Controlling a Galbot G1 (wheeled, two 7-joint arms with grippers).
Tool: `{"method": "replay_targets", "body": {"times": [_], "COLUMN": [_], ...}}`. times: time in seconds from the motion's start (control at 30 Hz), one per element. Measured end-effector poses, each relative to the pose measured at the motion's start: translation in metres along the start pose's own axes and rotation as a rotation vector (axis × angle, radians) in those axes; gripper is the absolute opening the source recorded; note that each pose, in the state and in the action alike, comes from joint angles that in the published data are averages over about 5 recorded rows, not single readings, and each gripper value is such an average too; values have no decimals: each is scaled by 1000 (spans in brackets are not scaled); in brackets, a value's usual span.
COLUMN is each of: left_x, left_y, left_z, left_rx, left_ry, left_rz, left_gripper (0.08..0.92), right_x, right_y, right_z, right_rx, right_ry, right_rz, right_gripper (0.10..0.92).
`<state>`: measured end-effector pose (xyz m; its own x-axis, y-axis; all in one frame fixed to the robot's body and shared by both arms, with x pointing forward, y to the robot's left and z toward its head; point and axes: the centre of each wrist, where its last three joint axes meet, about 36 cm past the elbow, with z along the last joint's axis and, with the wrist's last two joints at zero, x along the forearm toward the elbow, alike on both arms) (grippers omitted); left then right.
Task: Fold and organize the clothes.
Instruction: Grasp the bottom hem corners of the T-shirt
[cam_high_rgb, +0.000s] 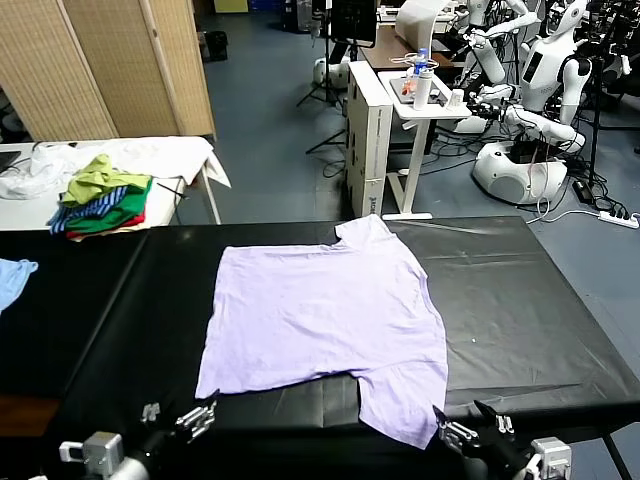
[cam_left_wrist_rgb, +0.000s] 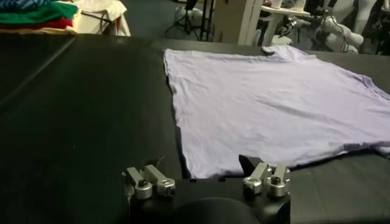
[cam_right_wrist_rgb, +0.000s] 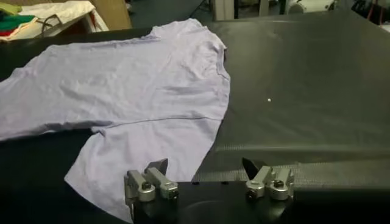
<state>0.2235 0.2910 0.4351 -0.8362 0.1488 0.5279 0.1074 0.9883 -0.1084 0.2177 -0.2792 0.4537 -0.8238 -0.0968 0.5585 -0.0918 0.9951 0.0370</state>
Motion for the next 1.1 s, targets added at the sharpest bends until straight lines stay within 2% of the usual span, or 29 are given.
{"method": "replay_targets", "body": {"times": [0.17, 0.27, 0.33, 0.5, 0.63, 0.77, 0.9, 0.97, 1.1], "left_x": [-4, -7, -8, -10, -10, -10, -10, -11, -9], "left_y": [-3, -3, -2, 0, 0, 0, 1, 1, 1], "left_z": [5, 8, 10, 13, 15, 17, 17, 18, 18], "left_rx": [0, 3, 4, 7, 8, 8, 8, 7, 6], "left_ry": [0, 2, 4, 11, 15, 16, 17, 17, 17], "left_rz": [-8, -15, -19, -23, -26, -28, -29, -31, -31], "left_gripper": [907, 890, 839, 614, 491, 342, 272, 245, 208], "right_x": [-4, -6, -8, -12, -16, -18, -16, -14, -8], "right_y": [2, 5, 7, 12, 14, 16, 18, 17, 16], "right_z": [5, 8, 11, 18, 22, 25, 25, 24, 21], "right_rx": [3, 8, 9, 3, -8, -11, -9, -7, 3], "right_ry": [8, 11, 14, 29, 38, 41, 42, 40, 36], "right_rz": [3, 4, 2, -6, -13, -21, -33, -34, -29], "right_gripper": [901, 844, 788, 690, 600, 421, 236, 171, 140]}}
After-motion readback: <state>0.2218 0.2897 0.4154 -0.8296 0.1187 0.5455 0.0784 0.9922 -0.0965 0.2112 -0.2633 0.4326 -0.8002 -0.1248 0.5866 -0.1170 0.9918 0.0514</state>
